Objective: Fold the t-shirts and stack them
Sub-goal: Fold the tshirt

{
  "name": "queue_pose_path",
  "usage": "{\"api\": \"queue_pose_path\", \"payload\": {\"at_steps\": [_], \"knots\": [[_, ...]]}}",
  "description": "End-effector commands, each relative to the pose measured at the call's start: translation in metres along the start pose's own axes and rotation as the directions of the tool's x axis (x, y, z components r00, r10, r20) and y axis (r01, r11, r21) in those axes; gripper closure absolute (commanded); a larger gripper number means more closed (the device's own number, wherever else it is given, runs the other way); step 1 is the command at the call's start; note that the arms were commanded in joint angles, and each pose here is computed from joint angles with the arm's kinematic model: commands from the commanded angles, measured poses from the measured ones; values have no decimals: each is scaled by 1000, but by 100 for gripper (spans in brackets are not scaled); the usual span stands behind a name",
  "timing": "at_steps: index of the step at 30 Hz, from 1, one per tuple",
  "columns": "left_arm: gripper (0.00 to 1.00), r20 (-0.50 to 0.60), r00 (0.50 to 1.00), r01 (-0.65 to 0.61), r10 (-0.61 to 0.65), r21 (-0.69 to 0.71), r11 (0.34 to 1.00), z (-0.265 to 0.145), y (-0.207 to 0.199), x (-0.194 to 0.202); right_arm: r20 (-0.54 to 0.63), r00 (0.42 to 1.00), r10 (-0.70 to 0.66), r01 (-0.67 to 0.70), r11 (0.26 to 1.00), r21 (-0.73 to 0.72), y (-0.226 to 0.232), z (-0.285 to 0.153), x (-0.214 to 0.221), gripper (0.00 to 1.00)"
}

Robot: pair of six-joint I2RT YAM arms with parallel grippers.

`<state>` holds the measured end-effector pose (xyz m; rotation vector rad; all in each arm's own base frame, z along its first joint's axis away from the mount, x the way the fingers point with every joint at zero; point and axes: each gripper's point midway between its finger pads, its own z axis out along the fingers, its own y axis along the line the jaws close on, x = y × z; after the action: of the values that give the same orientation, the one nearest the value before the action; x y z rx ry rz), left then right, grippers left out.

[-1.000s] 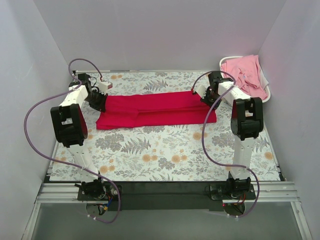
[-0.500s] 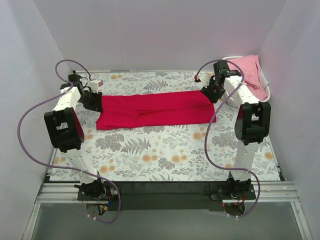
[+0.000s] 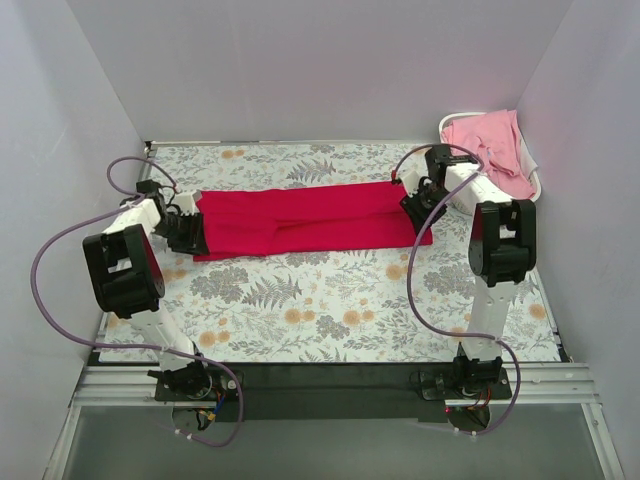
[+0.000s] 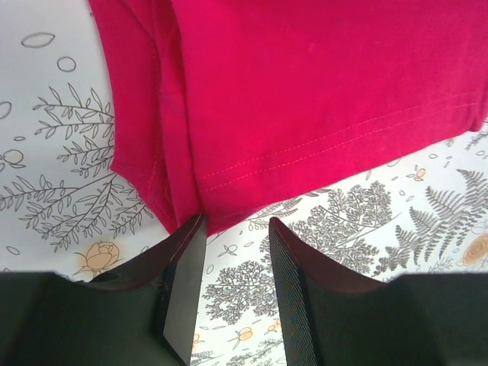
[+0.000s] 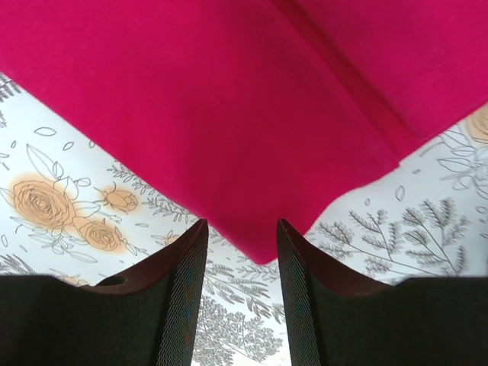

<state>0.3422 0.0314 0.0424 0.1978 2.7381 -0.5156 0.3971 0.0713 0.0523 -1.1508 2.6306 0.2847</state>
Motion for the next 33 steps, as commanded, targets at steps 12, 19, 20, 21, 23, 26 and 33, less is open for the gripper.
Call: {"api": "queue_pose_path", "payload": {"at_steps": [12,19,20,21,23,26,33], "knots": [[85,-28,1000,8,-9,-42,999,4,3,40,-158,985,70,-67,997,23,0,36,64,55],[73,40,999,11,-12,31,999,-31,-28,31,38,996,79,-79,997,9,13,-17,23,55],[68,68,997,17,-20,35,999,-39,-31,20,142,988,63,-60,998,-24,23,-37,-7,54],[66,87,996,22,-27,57,998,-43,-36,14,181,981,62,-53,997,-55,32,-47,-19,54],[63,97,994,47,-56,90,995,-51,-45,9,292,953,76,-37,990,-137,59,-66,-55,48],[61,126,984,108,-130,167,980,-60,-59,-4,381,916,129,-37,970,-239,94,-76,-100,49],[60,78,932,326,-353,242,914,-51,-68,3,438,856,275,-40,880,-473,185,-50,-189,48]]}}
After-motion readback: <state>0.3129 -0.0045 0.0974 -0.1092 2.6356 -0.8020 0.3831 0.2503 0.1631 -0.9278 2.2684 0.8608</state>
